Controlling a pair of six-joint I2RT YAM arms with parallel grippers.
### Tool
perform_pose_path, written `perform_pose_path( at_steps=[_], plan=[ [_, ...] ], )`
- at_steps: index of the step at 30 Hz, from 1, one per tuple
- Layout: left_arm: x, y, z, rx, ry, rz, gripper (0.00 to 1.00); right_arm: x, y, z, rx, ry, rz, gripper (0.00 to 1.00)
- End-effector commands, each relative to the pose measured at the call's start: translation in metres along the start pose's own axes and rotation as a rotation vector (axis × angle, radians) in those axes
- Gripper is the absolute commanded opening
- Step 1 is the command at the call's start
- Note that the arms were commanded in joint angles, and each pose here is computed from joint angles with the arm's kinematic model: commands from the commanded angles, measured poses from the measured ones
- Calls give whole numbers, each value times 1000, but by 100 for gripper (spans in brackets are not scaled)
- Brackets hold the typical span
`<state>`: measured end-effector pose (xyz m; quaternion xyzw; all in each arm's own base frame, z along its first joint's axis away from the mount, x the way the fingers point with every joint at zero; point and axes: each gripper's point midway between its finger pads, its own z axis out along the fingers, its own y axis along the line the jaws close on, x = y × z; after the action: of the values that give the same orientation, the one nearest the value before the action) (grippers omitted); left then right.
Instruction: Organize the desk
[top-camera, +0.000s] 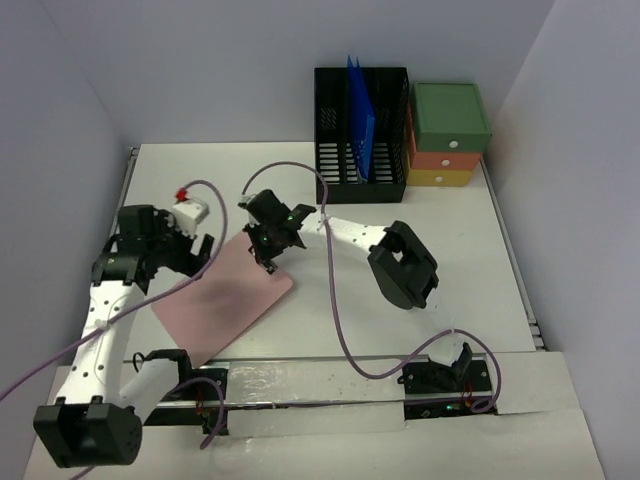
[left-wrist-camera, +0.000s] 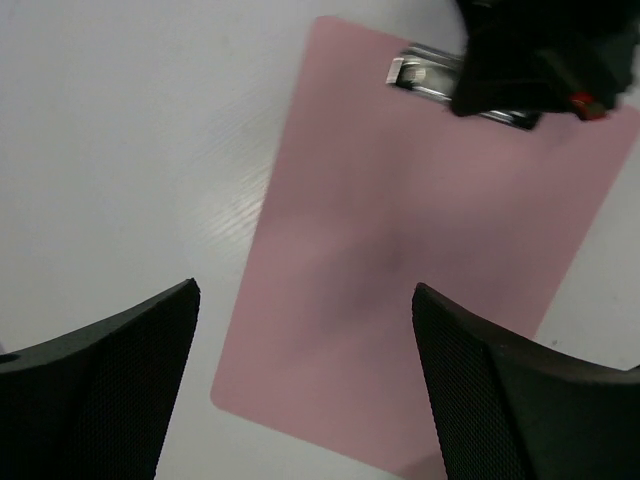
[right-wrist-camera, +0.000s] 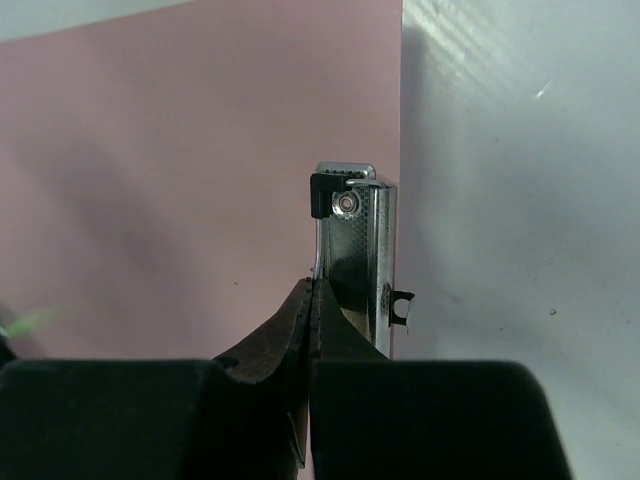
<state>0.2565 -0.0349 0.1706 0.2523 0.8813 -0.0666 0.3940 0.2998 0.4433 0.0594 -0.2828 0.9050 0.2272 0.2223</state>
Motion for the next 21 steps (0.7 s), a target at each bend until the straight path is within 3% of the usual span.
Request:
perform_pose_path(
  at_steps=[1,6,13,21],
  plan=[
    [-18,-48,8,84,-2,246,94,-44,2,-32,-116,-116,110,0],
    [-11,-98,25,175,1,461,98,-61,-28,-41,-179,-162,253,0],
    [26,-113,72,33,133,632,99,-63,-52,-29,-165,-160,317,0],
    [20,-125,95,-85,58,666,99,-63,-54,-31,-210,-159,371,0]
  ],
)
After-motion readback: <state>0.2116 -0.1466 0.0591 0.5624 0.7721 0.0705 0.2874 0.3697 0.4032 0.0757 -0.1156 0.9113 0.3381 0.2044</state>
